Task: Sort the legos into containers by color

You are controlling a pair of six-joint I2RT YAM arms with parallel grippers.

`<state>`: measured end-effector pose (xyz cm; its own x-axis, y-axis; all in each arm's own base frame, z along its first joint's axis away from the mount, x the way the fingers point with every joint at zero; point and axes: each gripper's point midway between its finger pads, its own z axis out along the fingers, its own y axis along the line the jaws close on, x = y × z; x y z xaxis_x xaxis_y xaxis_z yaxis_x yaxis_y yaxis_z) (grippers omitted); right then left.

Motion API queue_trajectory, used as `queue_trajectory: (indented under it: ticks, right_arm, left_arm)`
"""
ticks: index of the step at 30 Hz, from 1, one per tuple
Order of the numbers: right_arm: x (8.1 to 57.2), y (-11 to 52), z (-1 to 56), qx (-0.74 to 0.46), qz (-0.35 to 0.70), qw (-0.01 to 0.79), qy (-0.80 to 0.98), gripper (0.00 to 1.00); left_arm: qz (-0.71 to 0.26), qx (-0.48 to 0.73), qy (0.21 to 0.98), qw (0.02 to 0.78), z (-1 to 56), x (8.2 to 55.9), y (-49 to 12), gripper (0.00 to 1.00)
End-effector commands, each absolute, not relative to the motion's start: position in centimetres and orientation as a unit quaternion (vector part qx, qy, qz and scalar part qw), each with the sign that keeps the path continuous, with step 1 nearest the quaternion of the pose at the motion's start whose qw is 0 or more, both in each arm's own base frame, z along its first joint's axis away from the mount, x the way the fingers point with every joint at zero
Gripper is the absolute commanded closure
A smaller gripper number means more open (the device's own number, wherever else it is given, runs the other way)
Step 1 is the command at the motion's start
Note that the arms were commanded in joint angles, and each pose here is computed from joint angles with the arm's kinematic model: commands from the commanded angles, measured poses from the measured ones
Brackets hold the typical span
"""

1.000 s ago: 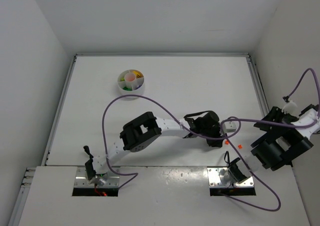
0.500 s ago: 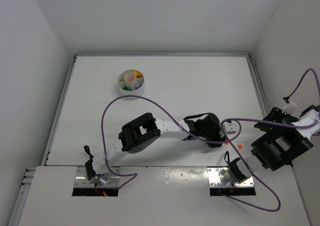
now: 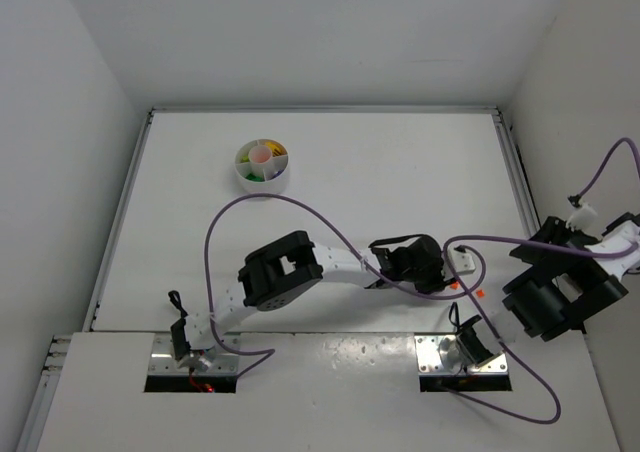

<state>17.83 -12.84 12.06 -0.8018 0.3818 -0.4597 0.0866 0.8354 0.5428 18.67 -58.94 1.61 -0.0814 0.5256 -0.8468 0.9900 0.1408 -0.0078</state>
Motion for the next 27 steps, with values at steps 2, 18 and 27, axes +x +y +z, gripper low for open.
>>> queue_trajectory:
  ticks: [2, 18, 27]
  right_arm:
    - [18.1, -12.9, 12.6, 0.119, 0.265, 0.309, 0.906, 0.53]
    - [18.0, -11.8, 12.6, 0.099, 0.284, 0.308, 0.902, 0.51]
    - [18.6, -9.8, 11.9, 0.038, 0.267, 0.311, 0.911, 0.51]
  left_arm:
    - [-0.236, 0.618, 0.709, 0.243, -7.7, 14.7, -52.7, 0.64]
    - [-0.223, 0.642, 0.7, 0.221, -8.8, 12.5, -50.2, 1.0]
    - [-0.237, 0.551, 0.76, 0.251, -3.9, 20.7, -46.0, 1.0]
